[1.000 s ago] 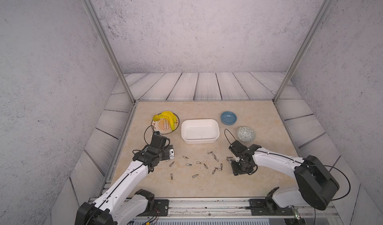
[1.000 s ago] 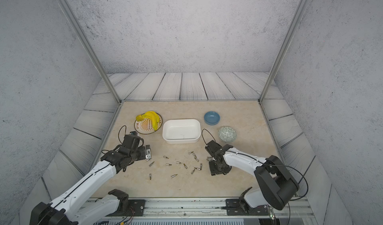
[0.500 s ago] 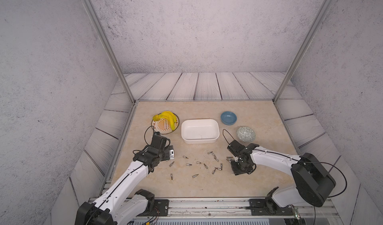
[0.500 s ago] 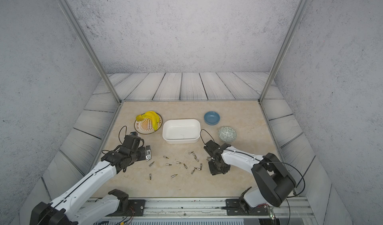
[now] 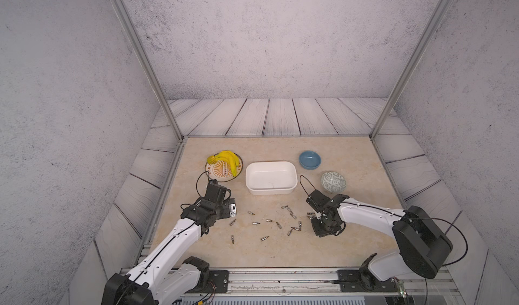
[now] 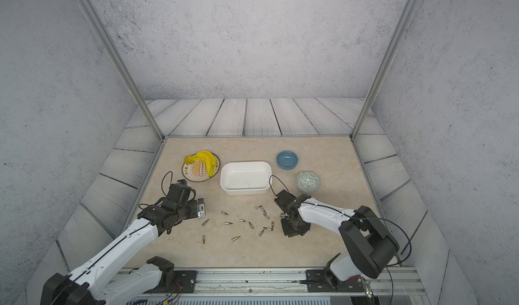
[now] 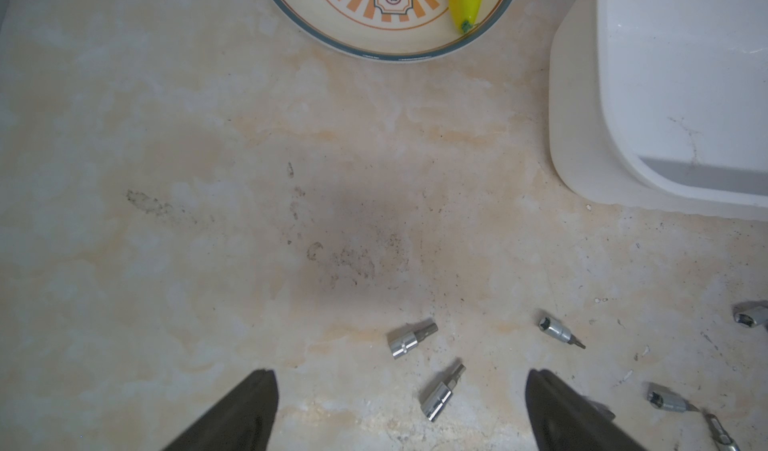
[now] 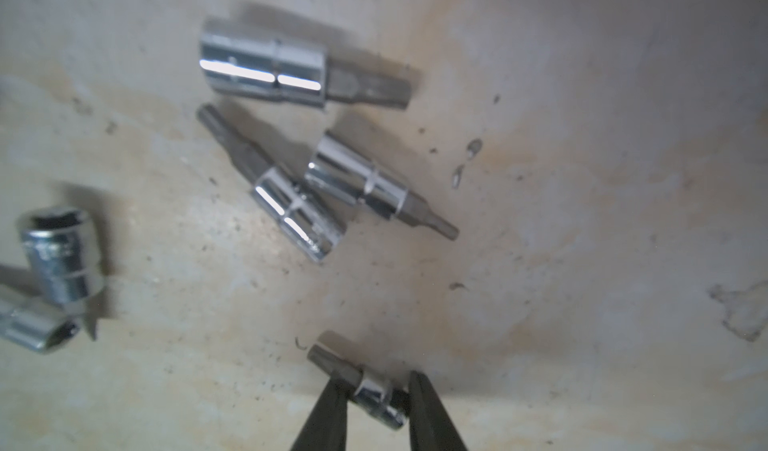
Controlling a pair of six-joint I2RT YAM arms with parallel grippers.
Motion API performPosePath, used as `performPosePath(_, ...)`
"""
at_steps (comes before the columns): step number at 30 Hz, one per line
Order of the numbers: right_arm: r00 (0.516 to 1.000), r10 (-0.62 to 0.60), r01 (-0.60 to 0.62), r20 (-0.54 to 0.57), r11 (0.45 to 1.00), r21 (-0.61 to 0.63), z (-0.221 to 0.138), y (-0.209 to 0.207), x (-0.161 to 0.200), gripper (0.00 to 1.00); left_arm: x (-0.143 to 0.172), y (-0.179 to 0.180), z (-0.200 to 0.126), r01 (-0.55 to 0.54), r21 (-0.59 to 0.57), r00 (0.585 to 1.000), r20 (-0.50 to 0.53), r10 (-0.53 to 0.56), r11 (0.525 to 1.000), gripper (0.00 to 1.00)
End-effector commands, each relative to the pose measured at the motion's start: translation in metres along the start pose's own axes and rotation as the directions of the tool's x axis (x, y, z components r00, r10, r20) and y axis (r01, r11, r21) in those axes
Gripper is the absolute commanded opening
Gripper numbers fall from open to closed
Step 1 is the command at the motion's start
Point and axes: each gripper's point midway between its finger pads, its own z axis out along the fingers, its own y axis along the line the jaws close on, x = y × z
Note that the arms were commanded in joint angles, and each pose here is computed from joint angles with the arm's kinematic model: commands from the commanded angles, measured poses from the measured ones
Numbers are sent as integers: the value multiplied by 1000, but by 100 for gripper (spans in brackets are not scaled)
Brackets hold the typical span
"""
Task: Put the bit on the desktop into the storage box
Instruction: Pick up the screwdriver bit from the center of the board.
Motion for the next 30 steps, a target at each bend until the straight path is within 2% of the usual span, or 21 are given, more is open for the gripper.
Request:
performPosePath(1, 1000, -12, 12, -3, 1000, 1, 6, 3, -2, 29, 5, 2, -1, -8, -8, 1000, -8, 8, 1000, 99)
performPosePath(3, 1000, -13, 13, -4, 1000, -1, 6, 4, -2, 28, 9, 2, 0, 3, -11, 1000, -17, -3, 1000, 99)
performPosePath(7, 1000, -17, 17, -10, 1000, 0, 8, 4, 0, 19, 16, 2, 3, 4, -12, 999, -43, -5, 1000, 99)
performPosePath(14, 1000, -24, 24, -17, 1000, 7, 9, 4, 0, 19, 14, -3, 0, -6, -3, 999, -36, 6, 1000, 100)
performPosePath(16, 1000, -26, 26, -18, 1000, 11, 9, 4, -2, 22, 14, -3, 0, -9, -2, 999, -37, 9, 1000, 100)
performPosePath(21, 999, -38, 38, -6, 999, 11, 5, 6, -8, 38, 16, -5, 2, -18, -4, 999, -45, 18, 1000, 100)
performPosePath(24, 999, -46, 46, 0, 999, 18, 4, 7, -13, 42, 16, -6, 2, -20, -3, 999, -44, 20, 1000, 100)
performPosePath(30, 998, -60, 60, 6, 998, 8, 3, 13, -22, 43, 16, -5, 3, -22, -10, 999, -45, 22, 1000, 100)
